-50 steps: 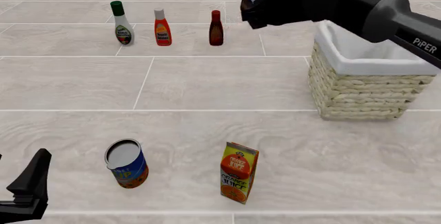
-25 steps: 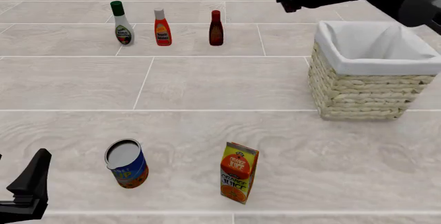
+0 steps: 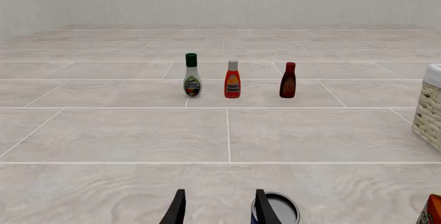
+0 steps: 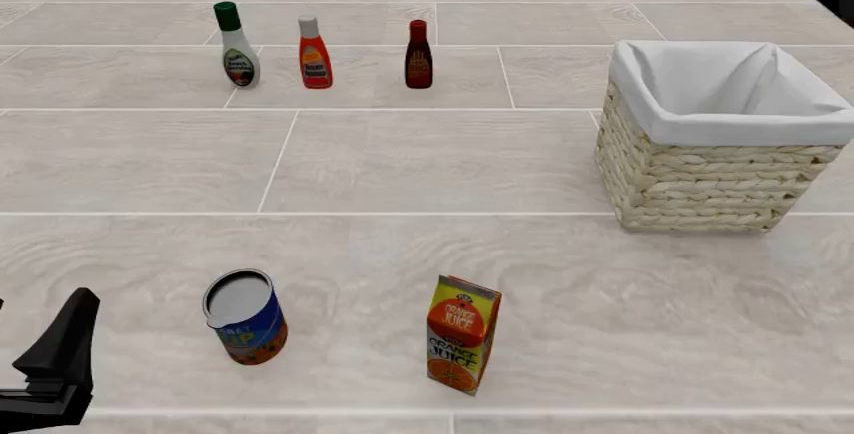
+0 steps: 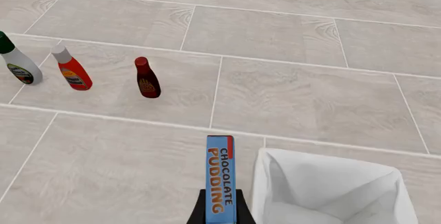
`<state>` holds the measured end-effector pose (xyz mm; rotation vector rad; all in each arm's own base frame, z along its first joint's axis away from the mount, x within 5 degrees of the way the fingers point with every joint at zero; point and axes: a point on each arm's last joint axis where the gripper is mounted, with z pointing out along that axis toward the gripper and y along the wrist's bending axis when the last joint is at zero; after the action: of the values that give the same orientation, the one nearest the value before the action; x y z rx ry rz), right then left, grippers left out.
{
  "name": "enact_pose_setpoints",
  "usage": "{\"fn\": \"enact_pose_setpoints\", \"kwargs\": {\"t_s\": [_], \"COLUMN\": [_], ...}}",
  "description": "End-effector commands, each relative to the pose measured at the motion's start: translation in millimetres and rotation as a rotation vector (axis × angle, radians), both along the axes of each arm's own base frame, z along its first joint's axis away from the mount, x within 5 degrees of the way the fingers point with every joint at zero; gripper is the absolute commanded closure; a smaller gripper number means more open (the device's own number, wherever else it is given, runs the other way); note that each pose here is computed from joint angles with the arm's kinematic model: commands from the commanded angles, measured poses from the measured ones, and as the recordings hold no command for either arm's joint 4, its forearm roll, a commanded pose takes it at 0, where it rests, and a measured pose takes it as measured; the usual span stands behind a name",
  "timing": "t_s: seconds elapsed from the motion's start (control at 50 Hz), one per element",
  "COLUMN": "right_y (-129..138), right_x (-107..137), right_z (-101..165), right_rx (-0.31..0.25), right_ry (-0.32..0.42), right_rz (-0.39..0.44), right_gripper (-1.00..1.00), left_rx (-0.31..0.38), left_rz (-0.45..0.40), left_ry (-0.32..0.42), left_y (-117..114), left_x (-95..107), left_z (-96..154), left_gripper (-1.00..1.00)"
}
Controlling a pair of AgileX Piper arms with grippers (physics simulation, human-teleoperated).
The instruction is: Pick the chocolate pudding and place it in the basket.
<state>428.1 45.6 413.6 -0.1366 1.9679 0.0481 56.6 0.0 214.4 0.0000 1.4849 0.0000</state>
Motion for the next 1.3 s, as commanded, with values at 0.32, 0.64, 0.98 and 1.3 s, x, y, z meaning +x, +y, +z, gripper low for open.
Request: {"fn": "enact_pose_setpoints", "kwargs": {"t_s": [0.32, 0.64, 0.98, 1.3], "right_y": [-59.4, -89.0, -111.9, -125.7], "right_x": [-0.9, 5.2, 6.5, 13.6], "right_z": [3.2, -8.3, -20.1, -39.3], "right_rx": [0.06, 0.098, 0.125, 0.143], "right_ry": [0.008, 0.033, 0.055, 0.091], "right_rz": [-0.164, -0.249, -0.314, -0.352], "right_gripper": [1.0, 1.0, 1.0, 1.0], "left_rx": [0.0, 0.0, 0.0, 0.0], "left_rz": [0.0, 0.0, 0.0, 0.0], "left_ry": [0.0, 0.0, 0.0, 0.0], "left_y": [0.0, 0.0, 0.0, 0.0], "left_x": [0.0, 0.0, 0.0, 0.0], "left_z": [0.0, 0.0, 0.0, 0.0], "left_gripper": [-1.0, -1.0, -1.0, -1.0]}}
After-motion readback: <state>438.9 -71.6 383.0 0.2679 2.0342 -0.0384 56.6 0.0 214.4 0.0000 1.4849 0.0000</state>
